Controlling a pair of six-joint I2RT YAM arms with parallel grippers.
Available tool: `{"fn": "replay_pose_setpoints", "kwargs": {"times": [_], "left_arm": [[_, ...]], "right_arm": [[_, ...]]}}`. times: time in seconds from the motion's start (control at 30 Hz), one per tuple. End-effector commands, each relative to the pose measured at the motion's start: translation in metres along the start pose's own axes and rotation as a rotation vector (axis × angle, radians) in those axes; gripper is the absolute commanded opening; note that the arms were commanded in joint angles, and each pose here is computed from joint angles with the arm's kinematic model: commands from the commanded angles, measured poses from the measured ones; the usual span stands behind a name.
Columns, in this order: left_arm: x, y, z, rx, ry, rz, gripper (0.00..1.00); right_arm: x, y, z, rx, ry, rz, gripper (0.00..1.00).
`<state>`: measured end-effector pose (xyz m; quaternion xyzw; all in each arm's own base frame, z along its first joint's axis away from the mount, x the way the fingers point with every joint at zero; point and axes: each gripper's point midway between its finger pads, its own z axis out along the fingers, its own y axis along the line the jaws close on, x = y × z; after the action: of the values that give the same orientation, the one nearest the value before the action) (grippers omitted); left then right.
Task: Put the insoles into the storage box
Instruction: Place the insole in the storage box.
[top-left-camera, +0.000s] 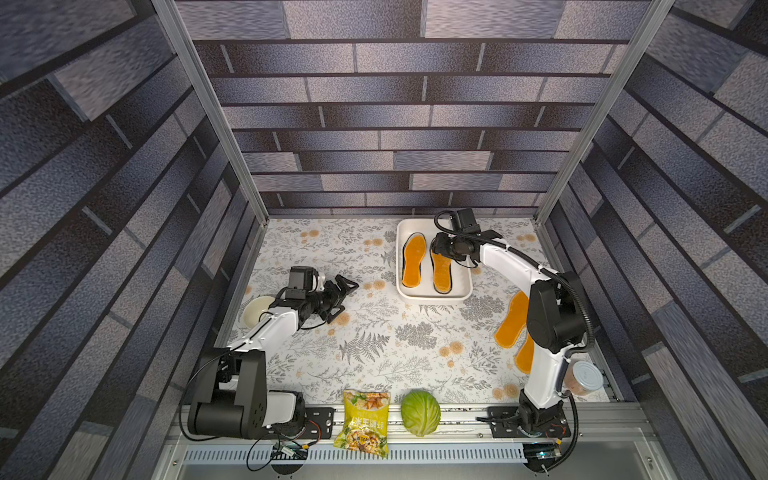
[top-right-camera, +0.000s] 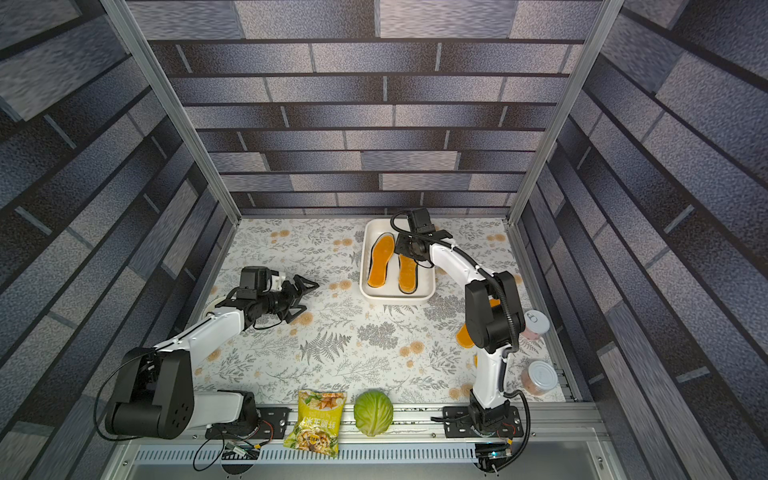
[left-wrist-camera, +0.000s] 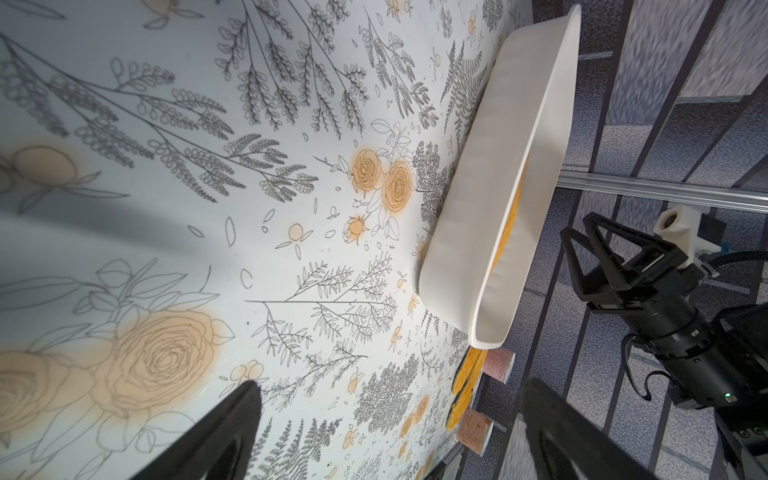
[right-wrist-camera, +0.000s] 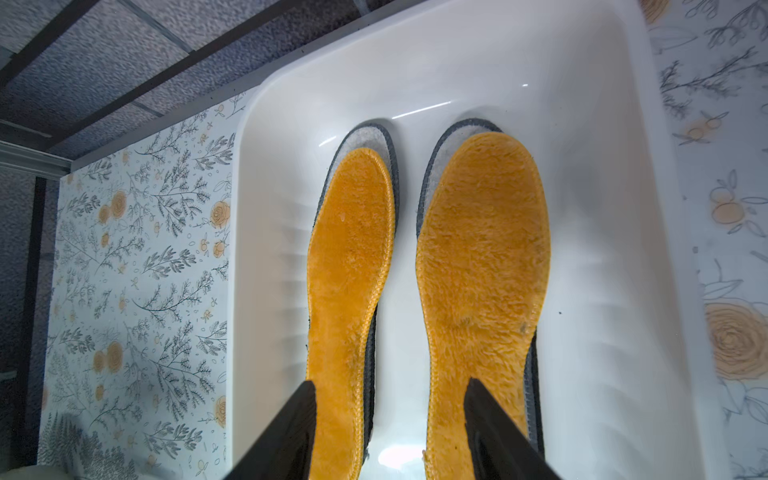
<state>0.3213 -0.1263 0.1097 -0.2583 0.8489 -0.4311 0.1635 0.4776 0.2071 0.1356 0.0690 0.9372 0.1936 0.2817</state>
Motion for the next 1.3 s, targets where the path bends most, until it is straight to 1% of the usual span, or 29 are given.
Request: {"fn": "replay_pose_setpoints", "kwargs": {"times": [0.0, 0.1, 0.17, 0.2, 0.3, 0.43, 0.57, 0.7, 0.73, 0.8, 0.97, 1.1, 1.27], "left_arm": [[0.002, -0.001, -0.002, 0.013, 0.009, 0.003, 1.0], [0.003, -0.001, -0.003, 0.013, 0.01, 0.005, 1.0], [0.003, -0.001, -0.004, 0.011, 0.007, 0.005, 1.0], [0.004, -0.001, -0.005, 0.011, 0.007, 0.007, 1.0], [0.004, -0.001, -0.005, 0.013, 0.006, 0.008, 1.0], [0.004, -0.001, -0.005, 0.012, 0.006, 0.007, 1.0], [0.004, 0.0, -0.005, 0.012, 0.006, 0.007, 1.0], [0.004, 0.0, -0.005, 0.011, 0.006, 0.006, 1.0], [0.004, 0.0, -0.005, 0.012, 0.007, 0.005, 1.0], [0.003, 0.001, -0.004, 0.008, 0.006, 0.004, 1.0], [0.001, -0.002, -0.004, 0.012, 0.005, 0.006, 1.0], [0.0, -0.008, -0.005, 0.019, 0.005, 0.02, 1.0], [0.0, -0.015, -0.006, 0.023, 0.005, 0.038, 1.0]], "right_arm": [[0.018, -0.005, 0.019, -0.018, 0.081, 0.031, 0.58], [0.028, -0.013, 0.031, 0.006, 0.108, 0.049, 0.58], [0.03, -0.017, 0.032, 0.022, 0.111, 0.052, 0.58], [0.041, -0.026, 0.046, 0.047, 0.143, 0.057, 0.58], [0.052, -0.036, 0.056, 0.086, 0.184, 0.059, 0.58], [0.055, -0.04, 0.06, 0.099, 0.199, 0.058, 0.59], [0.046, -0.027, 0.052, 0.046, 0.186, 0.036, 0.6], [0.03, -0.006, 0.033, -0.032, 0.143, -0.005, 0.6], [0.021, 0.004, 0.017, -0.065, 0.114, -0.018, 0.6], [0.012, 0.017, -0.002, -0.111, 0.086, -0.04, 0.61], [0.001, 0.03, -0.054, -0.159, 0.007, -0.068, 0.61], [0.009, 0.017, -0.094, -0.118, -0.054, -0.048, 0.62], [0.038, -0.027, -0.131, 0.044, -0.076, 0.018, 0.63]]}}
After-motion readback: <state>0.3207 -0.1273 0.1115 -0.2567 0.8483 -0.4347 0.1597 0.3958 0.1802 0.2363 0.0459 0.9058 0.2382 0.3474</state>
